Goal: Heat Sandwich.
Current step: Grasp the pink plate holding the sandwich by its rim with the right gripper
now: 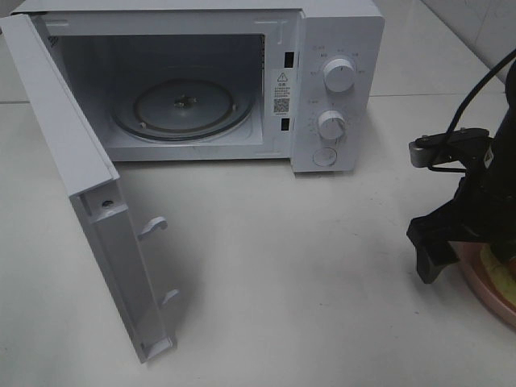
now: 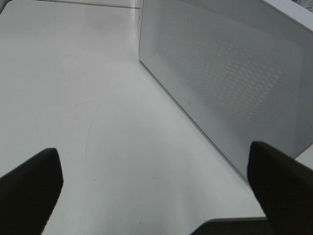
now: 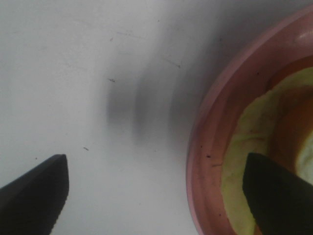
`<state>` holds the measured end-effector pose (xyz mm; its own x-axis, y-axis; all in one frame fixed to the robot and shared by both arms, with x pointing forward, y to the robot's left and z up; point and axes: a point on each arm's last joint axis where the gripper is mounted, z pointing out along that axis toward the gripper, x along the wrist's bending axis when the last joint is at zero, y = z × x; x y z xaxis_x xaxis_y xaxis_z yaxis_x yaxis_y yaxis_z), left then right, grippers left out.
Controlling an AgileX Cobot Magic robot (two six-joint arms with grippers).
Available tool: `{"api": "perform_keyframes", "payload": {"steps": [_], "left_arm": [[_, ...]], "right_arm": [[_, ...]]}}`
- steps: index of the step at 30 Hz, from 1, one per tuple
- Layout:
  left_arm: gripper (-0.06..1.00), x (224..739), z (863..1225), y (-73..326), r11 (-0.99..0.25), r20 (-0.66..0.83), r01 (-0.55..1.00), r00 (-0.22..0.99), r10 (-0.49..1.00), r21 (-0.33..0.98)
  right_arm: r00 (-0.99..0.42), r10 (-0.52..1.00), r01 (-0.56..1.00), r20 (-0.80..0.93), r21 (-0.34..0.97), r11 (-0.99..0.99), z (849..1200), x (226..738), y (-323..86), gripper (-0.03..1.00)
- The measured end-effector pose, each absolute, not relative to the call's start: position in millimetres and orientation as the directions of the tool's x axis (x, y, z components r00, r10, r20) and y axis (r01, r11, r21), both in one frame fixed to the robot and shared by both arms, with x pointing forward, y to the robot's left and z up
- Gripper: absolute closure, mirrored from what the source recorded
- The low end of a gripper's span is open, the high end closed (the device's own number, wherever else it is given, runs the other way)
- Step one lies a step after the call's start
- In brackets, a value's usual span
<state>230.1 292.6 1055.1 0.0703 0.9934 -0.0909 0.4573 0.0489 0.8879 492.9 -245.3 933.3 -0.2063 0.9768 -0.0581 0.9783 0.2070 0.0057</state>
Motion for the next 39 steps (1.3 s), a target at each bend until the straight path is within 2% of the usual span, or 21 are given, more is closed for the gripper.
{"api": "perform_keyframes", "payload": {"steps": [19, 31, 36, 39], "left_arm": [[-0.02, 230, 1055, 293, 0.049, -0.091, 0.457, 0.070, 0.993, 0.888], [-0.02, 230, 1055, 293, 0.049, -0.091, 0.457, 0.070, 0.993, 0.888], [-0.02, 230, 1055, 293, 0.049, -0.091, 0.457, 0.070, 0.993, 0.888], [-0.02, 230, 1055, 293, 0.049, -0.091, 0.457, 0.070, 0.993, 0.888]], "right_arm": [[-0.214, 0.969, 0.976, -0.124, -0.071, 0.207, 888, 505, -249, 0.07], [-0.222, 0.966, 0.975, -0.131, -0.058, 0.216, 885, 507, -249, 0.10], [-0.233, 0.963, 0.972, -0.136, -0.057, 0.227, 885, 507, -249, 0.14], [-0.236, 0.962, 0.971, -0.135, -0.062, 0.230, 884, 507, -249, 0.22]]}}
